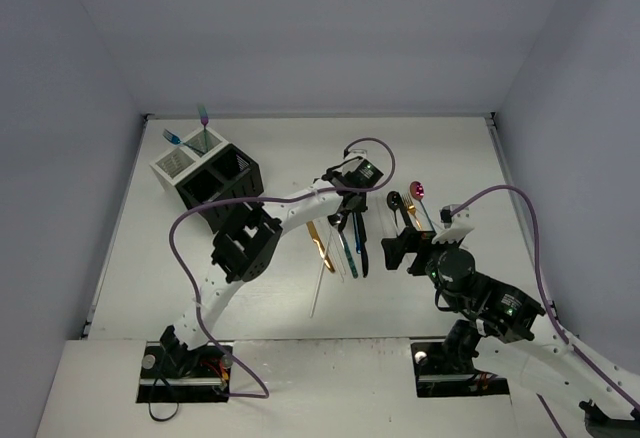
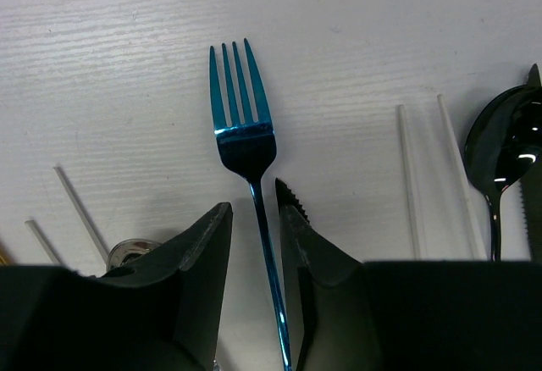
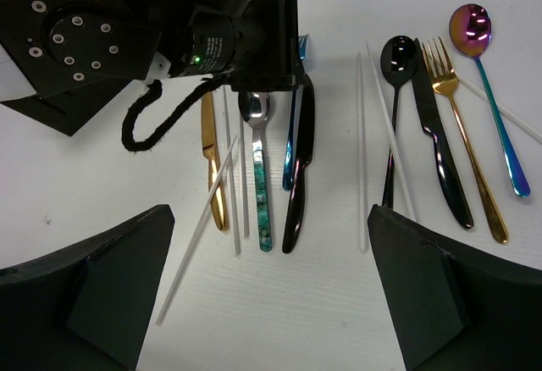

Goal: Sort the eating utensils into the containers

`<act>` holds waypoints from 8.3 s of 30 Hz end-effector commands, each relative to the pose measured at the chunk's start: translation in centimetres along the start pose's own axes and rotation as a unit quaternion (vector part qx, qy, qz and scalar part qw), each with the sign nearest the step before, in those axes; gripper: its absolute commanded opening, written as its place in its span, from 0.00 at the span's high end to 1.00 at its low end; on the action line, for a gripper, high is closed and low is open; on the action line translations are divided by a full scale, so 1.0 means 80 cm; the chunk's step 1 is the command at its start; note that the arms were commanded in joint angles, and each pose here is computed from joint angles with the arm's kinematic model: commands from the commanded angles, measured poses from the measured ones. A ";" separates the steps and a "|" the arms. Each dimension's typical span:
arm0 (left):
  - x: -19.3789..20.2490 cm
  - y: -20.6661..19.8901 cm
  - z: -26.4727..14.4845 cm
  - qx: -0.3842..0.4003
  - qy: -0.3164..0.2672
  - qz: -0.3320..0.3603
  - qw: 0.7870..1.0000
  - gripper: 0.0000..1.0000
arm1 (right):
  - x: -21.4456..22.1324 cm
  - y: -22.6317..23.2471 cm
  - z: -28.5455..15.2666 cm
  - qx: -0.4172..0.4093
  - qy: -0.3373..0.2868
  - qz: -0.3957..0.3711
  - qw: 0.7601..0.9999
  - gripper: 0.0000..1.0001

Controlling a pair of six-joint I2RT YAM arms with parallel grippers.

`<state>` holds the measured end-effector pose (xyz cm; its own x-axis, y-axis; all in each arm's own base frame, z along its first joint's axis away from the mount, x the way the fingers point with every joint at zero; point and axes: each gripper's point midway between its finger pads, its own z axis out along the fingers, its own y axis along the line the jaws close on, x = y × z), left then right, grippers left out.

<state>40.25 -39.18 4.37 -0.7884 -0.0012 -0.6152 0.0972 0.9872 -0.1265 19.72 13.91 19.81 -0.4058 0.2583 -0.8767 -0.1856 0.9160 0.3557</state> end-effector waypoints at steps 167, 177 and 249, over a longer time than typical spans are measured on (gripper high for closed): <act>-0.112 0.163 -0.470 0.361 -0.339 -0.010 0.869 0.28 | -0.093 0.148 0.149 -0.136 0.051 -0.237 0.961 1.00; -0.128 0.106 -0.472 0.332 -0.362 0.047 0.870 0.28 | -0.092 0.273 0.094 -0.275 0.010 -0.233 0.933 1.00; -0.370 0.495 -0.255 -0.214 -0.346 0.047 0.912 0.60 | -0.004 0.120 0.086 -0.151 0.057 -0.150 0.975 0.30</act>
<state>56.22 2.76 26.54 -0.3655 0.1989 -0.9093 -0.1467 0.9524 0.2673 23.03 25.42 19.94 -0.3991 -0.1516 -0.9043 -0.6143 0.7764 0.1409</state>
